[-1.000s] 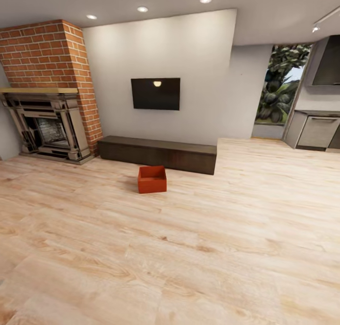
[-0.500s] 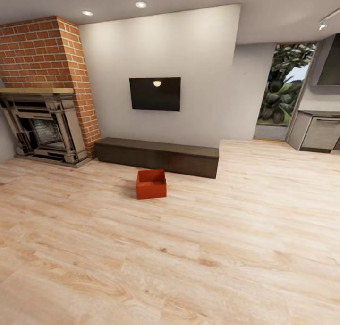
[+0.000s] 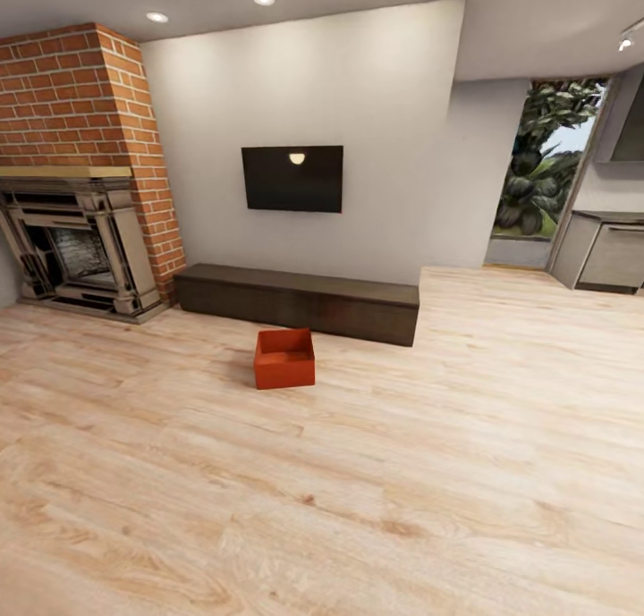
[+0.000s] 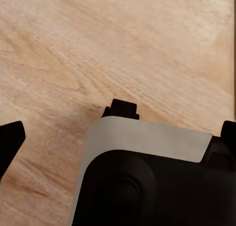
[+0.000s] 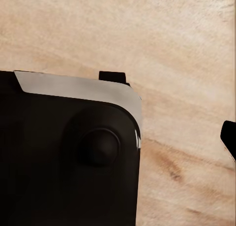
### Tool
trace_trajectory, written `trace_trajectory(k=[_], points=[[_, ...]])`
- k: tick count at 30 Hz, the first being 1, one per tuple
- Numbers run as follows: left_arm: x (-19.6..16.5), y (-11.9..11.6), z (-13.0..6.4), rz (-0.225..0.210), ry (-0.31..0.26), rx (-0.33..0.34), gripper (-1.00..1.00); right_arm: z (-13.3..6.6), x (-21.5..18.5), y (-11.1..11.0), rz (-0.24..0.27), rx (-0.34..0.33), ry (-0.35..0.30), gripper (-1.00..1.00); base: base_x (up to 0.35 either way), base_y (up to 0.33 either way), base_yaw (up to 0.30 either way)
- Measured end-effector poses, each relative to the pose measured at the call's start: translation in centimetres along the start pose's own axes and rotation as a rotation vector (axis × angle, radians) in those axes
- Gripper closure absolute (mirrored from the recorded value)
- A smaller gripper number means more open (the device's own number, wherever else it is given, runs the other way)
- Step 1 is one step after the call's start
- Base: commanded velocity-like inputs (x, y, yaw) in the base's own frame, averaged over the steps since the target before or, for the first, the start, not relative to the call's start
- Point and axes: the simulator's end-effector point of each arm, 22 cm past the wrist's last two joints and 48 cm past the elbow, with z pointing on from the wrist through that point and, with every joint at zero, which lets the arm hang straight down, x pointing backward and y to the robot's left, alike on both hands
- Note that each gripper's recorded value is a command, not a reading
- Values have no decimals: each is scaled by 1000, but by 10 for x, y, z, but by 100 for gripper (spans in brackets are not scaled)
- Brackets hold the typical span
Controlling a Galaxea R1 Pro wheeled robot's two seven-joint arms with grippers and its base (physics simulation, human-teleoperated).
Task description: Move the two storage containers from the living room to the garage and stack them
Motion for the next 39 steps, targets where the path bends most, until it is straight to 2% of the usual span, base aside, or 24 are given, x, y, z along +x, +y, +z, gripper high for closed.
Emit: trace_trajectory(k=[39], points=[[0, 0, 0, 0, -1, 0, -100, 0, 0, 0, 1, 0, 0, -100, 322, 0, 0]])
